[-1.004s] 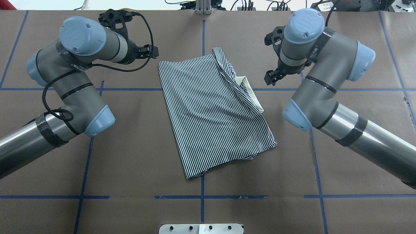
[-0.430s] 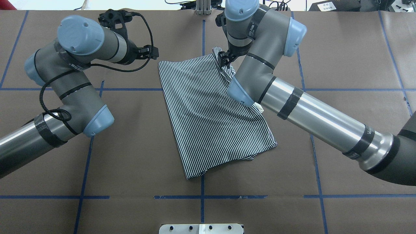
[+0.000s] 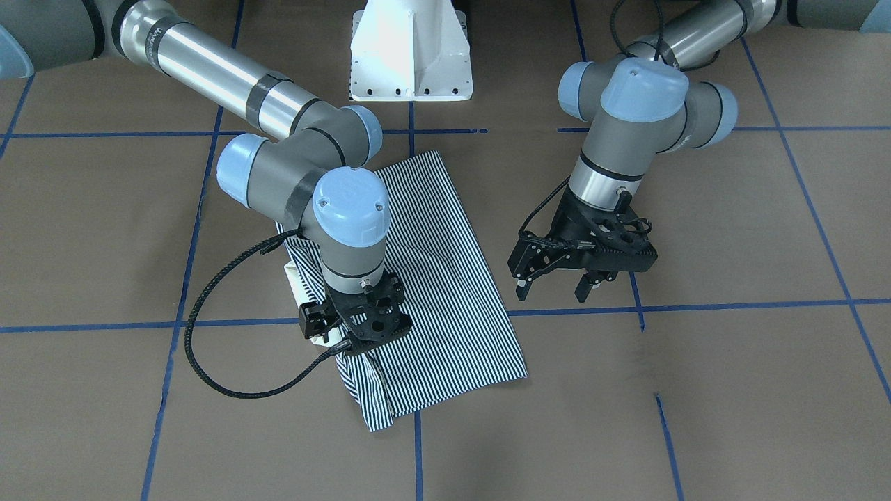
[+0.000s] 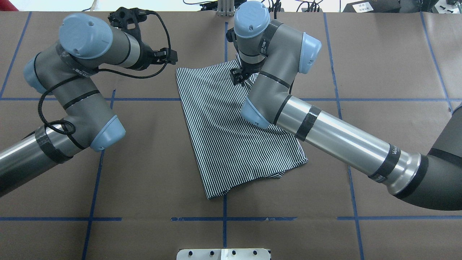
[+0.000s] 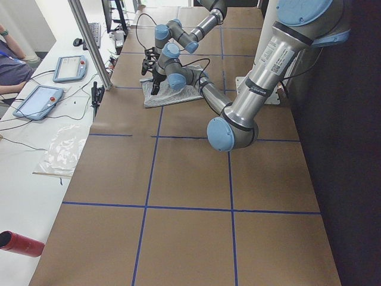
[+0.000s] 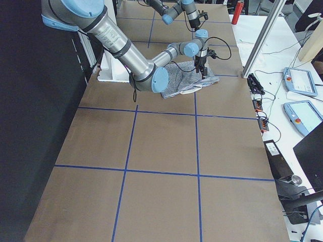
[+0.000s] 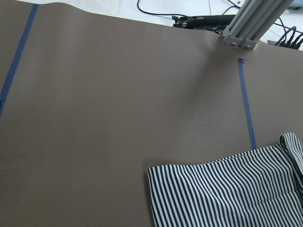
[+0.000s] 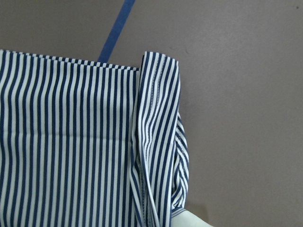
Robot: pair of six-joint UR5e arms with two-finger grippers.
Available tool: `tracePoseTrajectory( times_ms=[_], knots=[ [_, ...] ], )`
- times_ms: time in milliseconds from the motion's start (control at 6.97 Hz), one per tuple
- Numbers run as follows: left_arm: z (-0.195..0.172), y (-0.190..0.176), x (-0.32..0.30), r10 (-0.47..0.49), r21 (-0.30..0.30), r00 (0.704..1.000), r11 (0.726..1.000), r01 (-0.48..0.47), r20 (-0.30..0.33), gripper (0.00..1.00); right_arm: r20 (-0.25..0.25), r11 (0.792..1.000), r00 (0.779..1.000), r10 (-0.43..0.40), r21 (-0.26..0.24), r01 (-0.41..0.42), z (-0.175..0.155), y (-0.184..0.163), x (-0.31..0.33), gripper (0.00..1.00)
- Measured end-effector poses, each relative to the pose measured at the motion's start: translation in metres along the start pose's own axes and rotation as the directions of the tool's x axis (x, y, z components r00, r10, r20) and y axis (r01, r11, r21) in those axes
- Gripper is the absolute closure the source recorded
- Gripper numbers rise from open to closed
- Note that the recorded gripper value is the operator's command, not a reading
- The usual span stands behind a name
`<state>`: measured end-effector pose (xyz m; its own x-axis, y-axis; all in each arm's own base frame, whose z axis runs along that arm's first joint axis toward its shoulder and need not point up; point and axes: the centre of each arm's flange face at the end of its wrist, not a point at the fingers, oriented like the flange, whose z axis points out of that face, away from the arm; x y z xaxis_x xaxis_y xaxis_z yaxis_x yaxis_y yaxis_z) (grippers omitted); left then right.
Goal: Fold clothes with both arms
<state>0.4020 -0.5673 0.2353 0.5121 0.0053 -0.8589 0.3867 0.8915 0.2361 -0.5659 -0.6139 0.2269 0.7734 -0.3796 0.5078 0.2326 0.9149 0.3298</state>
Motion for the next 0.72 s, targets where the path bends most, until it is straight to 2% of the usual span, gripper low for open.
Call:
tracePoseTrajectory(
  times_ms=[287, 717],
  knots=[
    [-0.015, -0.002, 0.007, 0.005, 0.009, 1.0, 1.0, -0.005, -0.027, 0.0, -0.009, 0.999, 1.0, -0.012, -0.034, 0.012, 0.024, 0.012, -0.006, 0.0],
    [-0.026, -0.004, 0.012, 0.007, 0.013, 0.999, 1.0, -0.006, -0.049, 0.0, -0.031, 0.998, 0.999, -0.023, -0.059, 0.021, 0.041, 0.015, 0.009, 0.0]
  ],
)
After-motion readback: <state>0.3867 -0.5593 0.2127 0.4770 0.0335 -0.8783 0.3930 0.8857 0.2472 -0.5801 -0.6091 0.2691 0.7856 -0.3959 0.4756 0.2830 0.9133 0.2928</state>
